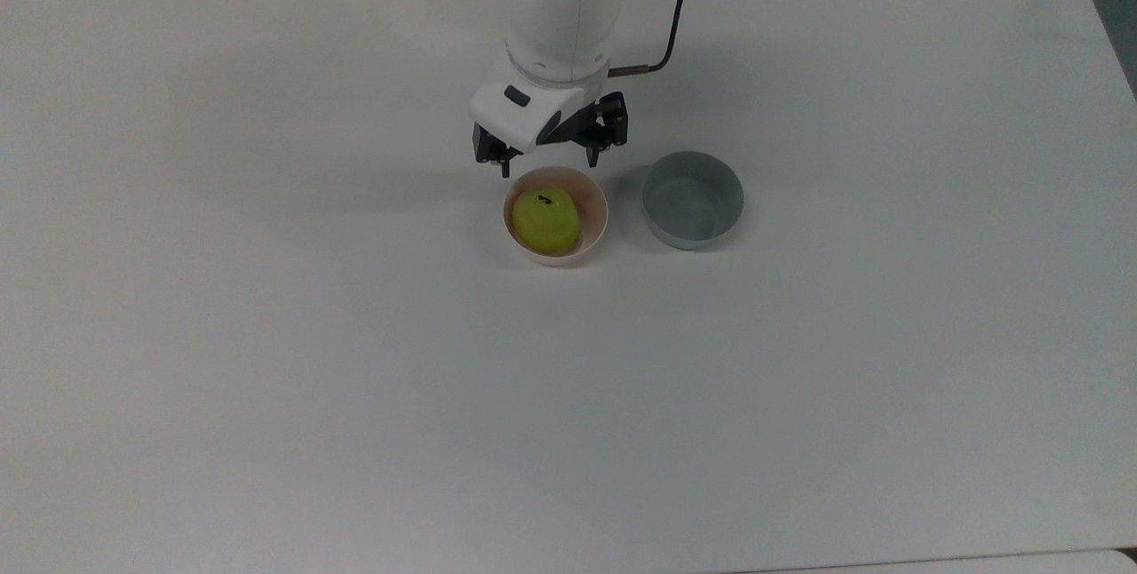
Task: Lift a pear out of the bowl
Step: 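Move the open gripper over the pear in the pink bowl and lower, then close the gripper around the pear's body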
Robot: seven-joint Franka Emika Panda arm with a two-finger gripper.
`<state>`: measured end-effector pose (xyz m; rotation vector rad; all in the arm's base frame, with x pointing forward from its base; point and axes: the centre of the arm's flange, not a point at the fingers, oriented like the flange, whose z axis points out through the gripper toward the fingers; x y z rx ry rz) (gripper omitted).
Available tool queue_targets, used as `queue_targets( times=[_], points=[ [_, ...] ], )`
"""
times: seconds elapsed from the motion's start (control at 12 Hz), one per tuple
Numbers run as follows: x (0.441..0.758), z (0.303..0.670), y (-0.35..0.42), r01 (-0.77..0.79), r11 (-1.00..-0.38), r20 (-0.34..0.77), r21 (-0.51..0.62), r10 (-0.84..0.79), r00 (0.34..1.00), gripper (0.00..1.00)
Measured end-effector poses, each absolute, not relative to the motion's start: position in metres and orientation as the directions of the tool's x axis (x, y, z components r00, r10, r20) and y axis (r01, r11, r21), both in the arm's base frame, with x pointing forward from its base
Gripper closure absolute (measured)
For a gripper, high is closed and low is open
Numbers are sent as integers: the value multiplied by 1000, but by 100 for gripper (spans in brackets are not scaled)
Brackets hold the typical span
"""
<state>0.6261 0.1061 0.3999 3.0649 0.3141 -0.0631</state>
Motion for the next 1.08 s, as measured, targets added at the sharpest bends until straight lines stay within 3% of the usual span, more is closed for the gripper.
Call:
queue_targets(
  times=[0.42, 1.08],
  points=[
    [637, 363, 108, 226, -972, -47, 65, 224, 974, 4],
    [639, 335, 116, 268, -959, -66, 96, 262, 963, 7]
  ],
)
